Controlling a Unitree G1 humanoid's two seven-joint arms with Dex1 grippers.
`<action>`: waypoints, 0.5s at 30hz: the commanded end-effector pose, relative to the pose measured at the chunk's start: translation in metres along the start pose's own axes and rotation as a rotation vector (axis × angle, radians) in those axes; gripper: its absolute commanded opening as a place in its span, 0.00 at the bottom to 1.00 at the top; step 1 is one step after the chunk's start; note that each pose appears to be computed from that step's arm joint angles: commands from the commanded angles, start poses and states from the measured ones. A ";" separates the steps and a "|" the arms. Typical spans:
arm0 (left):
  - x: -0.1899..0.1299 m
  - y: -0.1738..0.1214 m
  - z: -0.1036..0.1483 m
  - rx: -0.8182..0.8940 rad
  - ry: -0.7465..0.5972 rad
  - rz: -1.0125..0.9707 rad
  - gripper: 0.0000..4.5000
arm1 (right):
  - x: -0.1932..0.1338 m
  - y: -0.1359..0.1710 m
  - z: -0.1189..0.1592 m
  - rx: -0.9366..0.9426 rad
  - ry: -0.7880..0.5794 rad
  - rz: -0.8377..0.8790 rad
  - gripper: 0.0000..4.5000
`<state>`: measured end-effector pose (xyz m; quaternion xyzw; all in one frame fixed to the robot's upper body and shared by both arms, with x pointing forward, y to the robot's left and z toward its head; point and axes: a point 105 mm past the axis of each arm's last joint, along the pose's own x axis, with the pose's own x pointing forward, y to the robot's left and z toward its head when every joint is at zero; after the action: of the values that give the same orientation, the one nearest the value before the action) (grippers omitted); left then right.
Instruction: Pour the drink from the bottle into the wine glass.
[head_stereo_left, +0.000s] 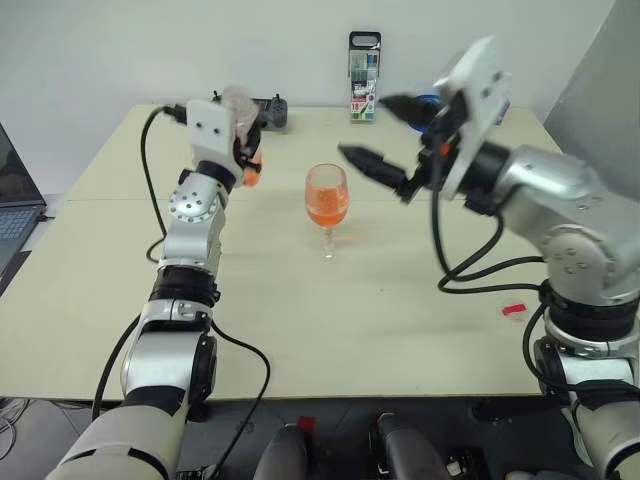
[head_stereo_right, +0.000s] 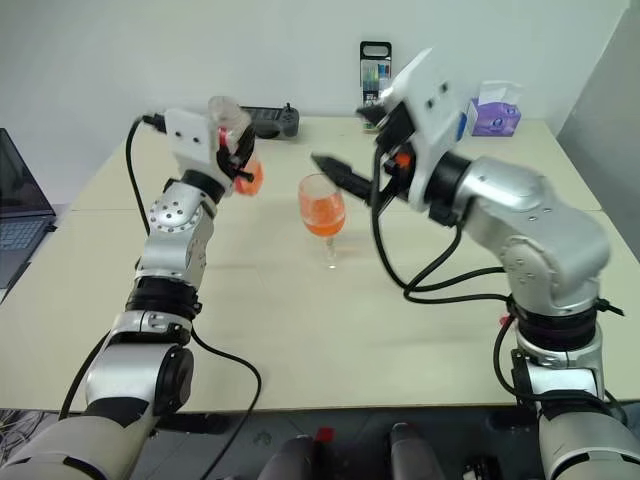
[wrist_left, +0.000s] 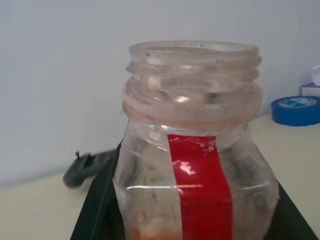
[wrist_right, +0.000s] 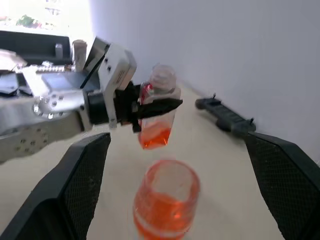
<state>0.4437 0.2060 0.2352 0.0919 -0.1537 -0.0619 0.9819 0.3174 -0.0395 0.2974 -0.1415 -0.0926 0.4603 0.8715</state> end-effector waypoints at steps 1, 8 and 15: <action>-0.007 0.023 0.006 -0.078 0.016 0.074 0.38 | 0.003 0.013 0.009 -0.036 -0.021 0.079 1.00; -0.017 0.046 -0.010 -0.137 0.084 0.076 0.38 | 0.018 0.035 0.012 -0.018 -0.045 0.102 1.00; -0.021 0.048 -0.033 -0.179 0.108 0.086 0.38 | 0.024 0.031 0.016 -0.027 -0.060 0.045 1.00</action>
<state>0.4394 0.2603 0.1901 0.0024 -0.0581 -0.0267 0.9979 0.3058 0.0024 0.2892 -0.1287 -0.0910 0.4933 0.8554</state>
